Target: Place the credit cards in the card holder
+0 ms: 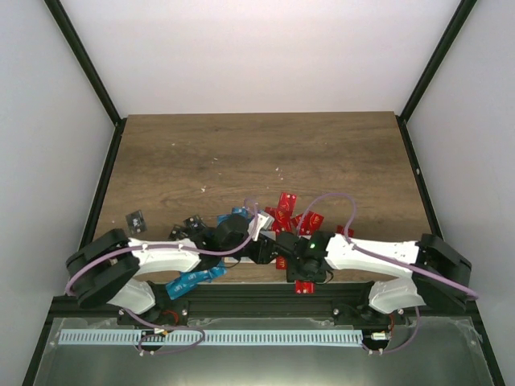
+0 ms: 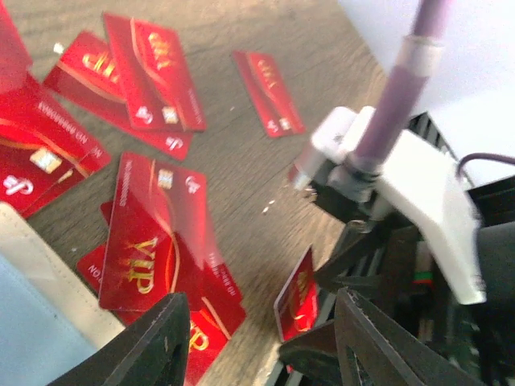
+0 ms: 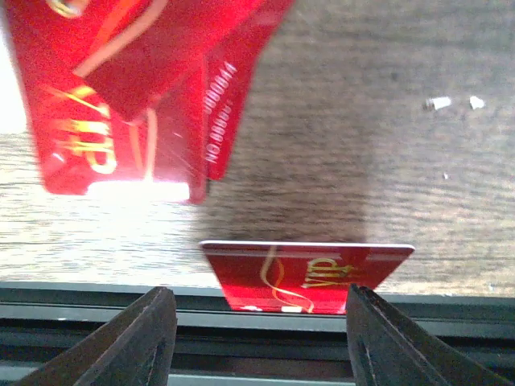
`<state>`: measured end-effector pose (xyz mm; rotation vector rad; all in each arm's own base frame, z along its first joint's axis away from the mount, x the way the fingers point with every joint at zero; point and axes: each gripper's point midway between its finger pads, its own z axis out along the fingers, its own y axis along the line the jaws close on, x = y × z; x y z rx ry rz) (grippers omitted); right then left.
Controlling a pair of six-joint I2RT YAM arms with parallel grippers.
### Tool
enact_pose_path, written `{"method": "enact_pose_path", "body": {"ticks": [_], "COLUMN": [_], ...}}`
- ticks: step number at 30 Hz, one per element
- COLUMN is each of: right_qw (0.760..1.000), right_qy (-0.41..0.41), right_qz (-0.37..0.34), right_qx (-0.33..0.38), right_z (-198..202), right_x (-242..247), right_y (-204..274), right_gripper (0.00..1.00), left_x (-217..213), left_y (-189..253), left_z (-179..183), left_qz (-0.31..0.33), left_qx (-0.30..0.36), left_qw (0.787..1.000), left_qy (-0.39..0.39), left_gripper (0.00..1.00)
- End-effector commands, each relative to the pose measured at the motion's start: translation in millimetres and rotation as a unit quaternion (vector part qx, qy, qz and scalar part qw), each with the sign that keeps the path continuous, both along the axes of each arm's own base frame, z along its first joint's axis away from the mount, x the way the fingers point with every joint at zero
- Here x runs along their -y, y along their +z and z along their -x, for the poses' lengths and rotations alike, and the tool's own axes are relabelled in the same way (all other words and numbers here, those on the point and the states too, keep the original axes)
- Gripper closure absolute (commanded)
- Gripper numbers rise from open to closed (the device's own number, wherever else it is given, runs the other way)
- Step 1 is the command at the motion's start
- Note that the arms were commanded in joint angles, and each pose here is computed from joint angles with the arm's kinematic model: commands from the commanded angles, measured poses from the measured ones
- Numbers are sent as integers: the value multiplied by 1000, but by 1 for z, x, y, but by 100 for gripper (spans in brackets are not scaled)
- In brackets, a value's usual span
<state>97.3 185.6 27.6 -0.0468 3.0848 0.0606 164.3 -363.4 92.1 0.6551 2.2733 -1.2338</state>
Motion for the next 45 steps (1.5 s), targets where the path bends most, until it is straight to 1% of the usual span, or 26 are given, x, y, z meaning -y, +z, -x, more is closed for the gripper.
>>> {"method": "enact_pose_path", "body": {"ticks": [1, 2, 4, 5, 9, 11, 14, 17, 21, 24, 28, 31, 33, 39, 41, 45], "right_qw": [998, 998, 998, 999, 1000, 1000, 999, 999, 999, 999, 999, 999, 998, 997, 994, 982], "right_qy": [4, 4, 6, 8, -3, -11, -20, -25, -27, -29, -31, -32, -32, -21, -7, 36], "right_qz": [-30, -27, -19, -16, 12, 20, 22, 15, -16, -12, -6, -6, -12, -37, -59, -112], "right_qx": [57, 56, 54, 51, 15, -6, -35, -44, -36, -24, 17, 44, 53, 71, 92, 146], "right_z": [-21, -21, -21, -20, -9, -1, 12, 16, 16, 13, 0, -9, -12, -18, -26, -42], "right_x": [-11, -10, -8, -8, 1, 6, 11, 12, 7, 10, 14, 15, 14, 5, -5, -28], "right_y": [18, 17, 15, 15, 10, 5, -3, -11, -23, -30, -29, -26, -23, -1, 16, 50], "right_gripper": [43, 46, 46, 43, 23, 16, 12, 12, 14, 18, 28, 38, 42, 44, 46, 47], "left_x": [-6, -8, -10, -11, -14, -15, -14, -13, -12, -13, -12, -10, -9, -10, -12, -15], "left_y": [24, 26, 30, 32, 32, 30, 29, 29, 29, 27, 25, 23, 22, 24, 28, 39], "left_z": [3, 4, 6, 6, 9, 8, 9, 9, 9, 8, 8, 9, 9, 9, 8, 7], "left_qz": [18, 20, 25, 27, 28, 27, 28, 29, 28, 24, 25, 25, 25, 24, 22, 26], "left_qx": [22, 24, 24, 24, 21, 20, 17, 16, 17, 16, 15, 13, 11, 12, 17, 24], "left_qw": [1000, 1000, 999, 999, 999, 999, 999, 999, 999, 1000, 1000, 1000, 1000, 1000, 1000, 999], "left_qy": [-3, -2, -2, -3, -2, 1, 0, -1, -3, -1, -3, -5, -6, -7, -4, -11], "left_gripper": [48, 48, 48, 48, 48, 48, 48, 48, 48, 48, 48, 48, 48, 48, 48, 48]}}
